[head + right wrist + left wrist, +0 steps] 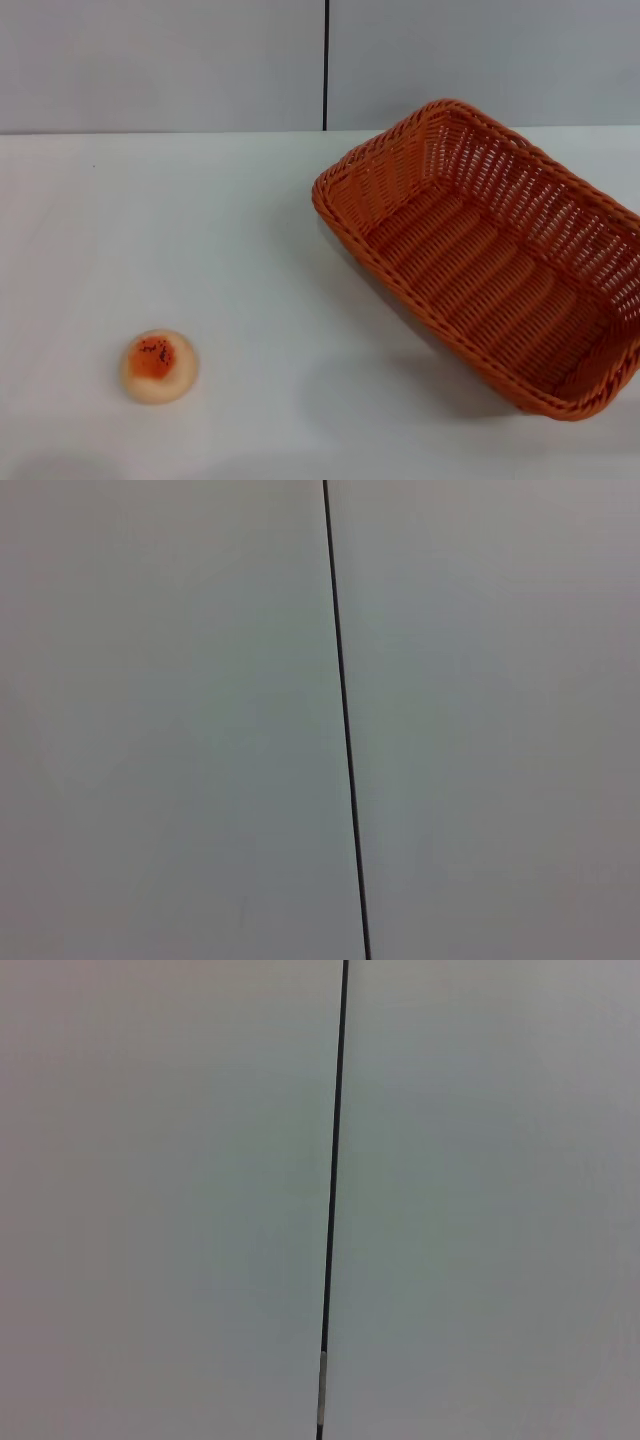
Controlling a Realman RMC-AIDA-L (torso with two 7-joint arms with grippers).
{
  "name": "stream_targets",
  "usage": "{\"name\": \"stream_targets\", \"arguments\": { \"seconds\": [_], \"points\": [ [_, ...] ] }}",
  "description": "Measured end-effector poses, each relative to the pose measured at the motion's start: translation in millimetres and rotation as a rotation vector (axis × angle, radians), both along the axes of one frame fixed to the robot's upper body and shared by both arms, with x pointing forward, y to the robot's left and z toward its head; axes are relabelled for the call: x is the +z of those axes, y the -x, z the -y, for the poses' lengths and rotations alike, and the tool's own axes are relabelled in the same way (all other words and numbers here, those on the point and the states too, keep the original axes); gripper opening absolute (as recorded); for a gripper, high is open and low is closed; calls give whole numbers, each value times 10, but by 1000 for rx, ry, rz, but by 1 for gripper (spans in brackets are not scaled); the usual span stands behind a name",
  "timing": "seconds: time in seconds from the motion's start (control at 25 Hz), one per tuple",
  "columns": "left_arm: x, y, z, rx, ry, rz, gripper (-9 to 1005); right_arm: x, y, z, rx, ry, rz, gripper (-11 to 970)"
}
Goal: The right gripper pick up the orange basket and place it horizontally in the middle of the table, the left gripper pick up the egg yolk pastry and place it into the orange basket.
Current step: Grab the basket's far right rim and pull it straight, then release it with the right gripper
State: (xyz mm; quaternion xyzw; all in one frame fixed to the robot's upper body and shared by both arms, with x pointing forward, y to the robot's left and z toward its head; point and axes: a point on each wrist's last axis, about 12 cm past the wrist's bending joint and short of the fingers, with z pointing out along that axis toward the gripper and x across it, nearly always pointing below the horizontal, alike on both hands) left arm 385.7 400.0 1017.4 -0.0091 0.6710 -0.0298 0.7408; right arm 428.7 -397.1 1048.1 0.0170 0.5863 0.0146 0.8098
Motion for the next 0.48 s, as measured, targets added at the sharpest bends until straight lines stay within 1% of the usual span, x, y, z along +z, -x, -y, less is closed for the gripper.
{"name": "stream_targets", "arguments": {
  "seconds": [0.48],
  "points": [
    [-4, -10, 3, 1, 4, -3, 781, 3, -22, -24, 34, 1, -7, 754]
  ]
}}
